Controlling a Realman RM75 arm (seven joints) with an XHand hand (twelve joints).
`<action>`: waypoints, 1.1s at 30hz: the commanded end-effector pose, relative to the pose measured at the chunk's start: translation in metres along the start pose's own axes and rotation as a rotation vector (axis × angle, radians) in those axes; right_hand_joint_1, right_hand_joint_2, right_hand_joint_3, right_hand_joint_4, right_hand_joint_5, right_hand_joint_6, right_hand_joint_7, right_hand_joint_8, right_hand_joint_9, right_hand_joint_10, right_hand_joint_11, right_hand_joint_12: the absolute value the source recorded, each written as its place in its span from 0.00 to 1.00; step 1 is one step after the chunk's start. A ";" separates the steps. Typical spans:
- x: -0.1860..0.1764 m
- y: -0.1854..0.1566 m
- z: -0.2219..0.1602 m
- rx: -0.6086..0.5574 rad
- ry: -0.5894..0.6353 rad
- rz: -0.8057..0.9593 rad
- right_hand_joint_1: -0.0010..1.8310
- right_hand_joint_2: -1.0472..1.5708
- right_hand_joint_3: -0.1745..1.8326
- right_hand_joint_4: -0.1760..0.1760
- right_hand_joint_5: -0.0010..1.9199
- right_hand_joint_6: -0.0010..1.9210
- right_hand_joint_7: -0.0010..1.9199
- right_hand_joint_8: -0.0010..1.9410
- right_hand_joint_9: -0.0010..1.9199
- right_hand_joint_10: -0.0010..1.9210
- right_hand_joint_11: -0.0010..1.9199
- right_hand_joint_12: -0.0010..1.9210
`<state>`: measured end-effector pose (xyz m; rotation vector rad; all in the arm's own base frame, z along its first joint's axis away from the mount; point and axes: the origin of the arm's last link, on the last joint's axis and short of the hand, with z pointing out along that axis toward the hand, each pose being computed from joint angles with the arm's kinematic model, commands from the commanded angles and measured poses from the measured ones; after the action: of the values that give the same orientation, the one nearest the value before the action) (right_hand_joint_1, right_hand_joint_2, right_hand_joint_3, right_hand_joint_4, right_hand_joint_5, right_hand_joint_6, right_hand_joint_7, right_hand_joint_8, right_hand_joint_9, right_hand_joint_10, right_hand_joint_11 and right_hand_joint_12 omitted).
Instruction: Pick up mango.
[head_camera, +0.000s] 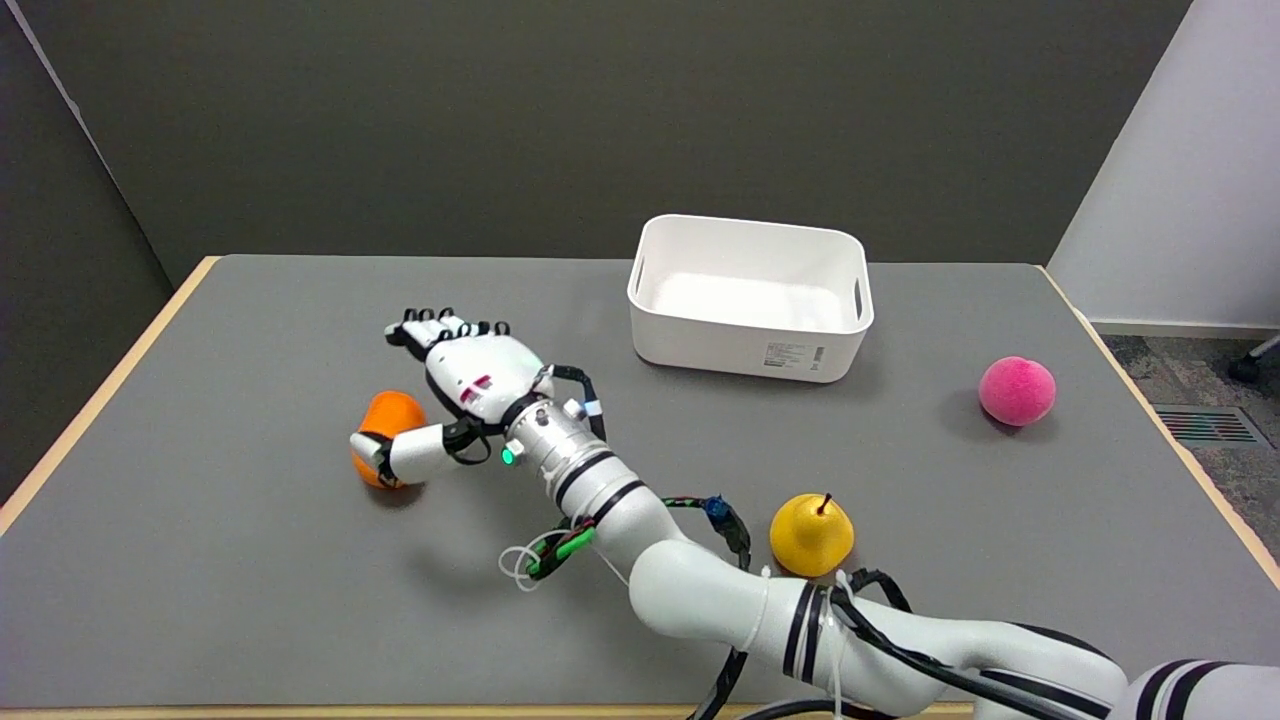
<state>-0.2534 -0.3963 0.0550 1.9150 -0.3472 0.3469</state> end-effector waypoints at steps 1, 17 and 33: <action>-0.025 -0.029 0.025 0.131 -0.189 -0.115 0.25 0.65 0.46 0.00 0.07 0.20 0.09 0.23 0.05 0.49 0.11 0.79; -0.024 0.029 0.054 -0.022 -0.226 -0.242 0.24 0.61 0.52 0.21 0.02 0.04 0.00 0.01 0.00 0.06 0.00 0.49; -0.055 0.024 0.035 -0.026 -0.294 -0.138 0.24 0.61 0.52 0.23 0.01 0.02 0.00 0.00 0.00 0.02 0.00 0.49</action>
<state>-0.2907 -0.4418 0.0470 1.9594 -0.3194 -0.0029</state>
